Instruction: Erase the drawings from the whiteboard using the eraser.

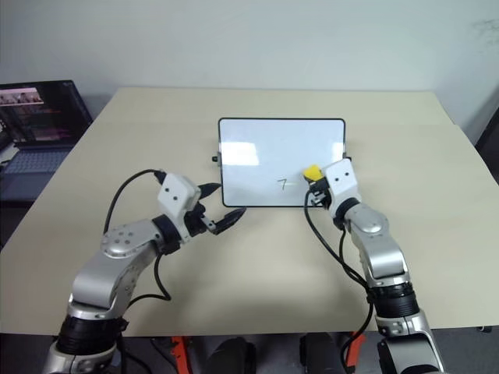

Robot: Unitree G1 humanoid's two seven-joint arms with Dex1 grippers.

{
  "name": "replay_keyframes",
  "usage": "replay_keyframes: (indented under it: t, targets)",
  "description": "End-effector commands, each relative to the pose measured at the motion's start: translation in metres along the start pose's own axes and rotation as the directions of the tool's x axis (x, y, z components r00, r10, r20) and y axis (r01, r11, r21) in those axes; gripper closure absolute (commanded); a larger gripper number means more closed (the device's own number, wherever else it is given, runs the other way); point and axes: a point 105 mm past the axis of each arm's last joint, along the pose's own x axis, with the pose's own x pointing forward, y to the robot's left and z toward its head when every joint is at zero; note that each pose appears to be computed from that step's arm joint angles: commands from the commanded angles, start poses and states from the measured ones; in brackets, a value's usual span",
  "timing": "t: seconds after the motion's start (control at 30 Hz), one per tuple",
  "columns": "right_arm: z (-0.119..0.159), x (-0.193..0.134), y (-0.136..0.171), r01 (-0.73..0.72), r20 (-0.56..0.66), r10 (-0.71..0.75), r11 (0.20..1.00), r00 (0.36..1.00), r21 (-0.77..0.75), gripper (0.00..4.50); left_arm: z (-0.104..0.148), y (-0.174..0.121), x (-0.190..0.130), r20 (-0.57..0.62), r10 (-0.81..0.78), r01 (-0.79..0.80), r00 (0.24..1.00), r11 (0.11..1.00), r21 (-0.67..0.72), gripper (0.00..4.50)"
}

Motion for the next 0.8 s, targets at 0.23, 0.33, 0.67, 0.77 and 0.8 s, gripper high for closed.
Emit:
replay_keyframes:
  t: [0.23, 0.33, 0.67, 0.77, 0.8]
  targets:
    - [0.039, 0.013, 0.011, -0.032, 0.131, 0.039, 0.998, 0.991, -0.056, 3.27, 0.013, 0.000, 0.002, 0.048, -0.002, 0.001, 0.999, 0.999, 0.032, 0.00]
    - [0.042, 0.014, 0.011, -0.032, 0.141, 0.040, 0.998, 0.989, -0.058, 3.27, 0.013, 0.000, 0.003, 0.051, -0.003, 0.001, 0.999, 0.999, 0.033, 0.00]
    - [0.062, 0.026, 0.036, -0.102, 0.207, 0.109, 0.994, 0.972, -0.045, 3.27, 0.016, -0.003, 0.007, 0.064, -0.008, 0.006, 0.998, 0.999, 0.035, 0.00]
    - [0.065, 0.030, 0.043, -0.117, 0.219, 0.124, 0.992, 0.968, -0.047, 3.27, 0.017, -0.002, 0.007, 0.066, -0.009, 0.006, 0.998, 0.999, 0.037, 0.00]
    - [0.067, 0.031, 0.045, -0.122, 0.225, 0.130, 0.991, 0.966, -0.048, 3.27, 0.017, -0.002, 0.007, 0.065, -0.009, 0.006, 0.998, 0.999, 0.038, 0.00]
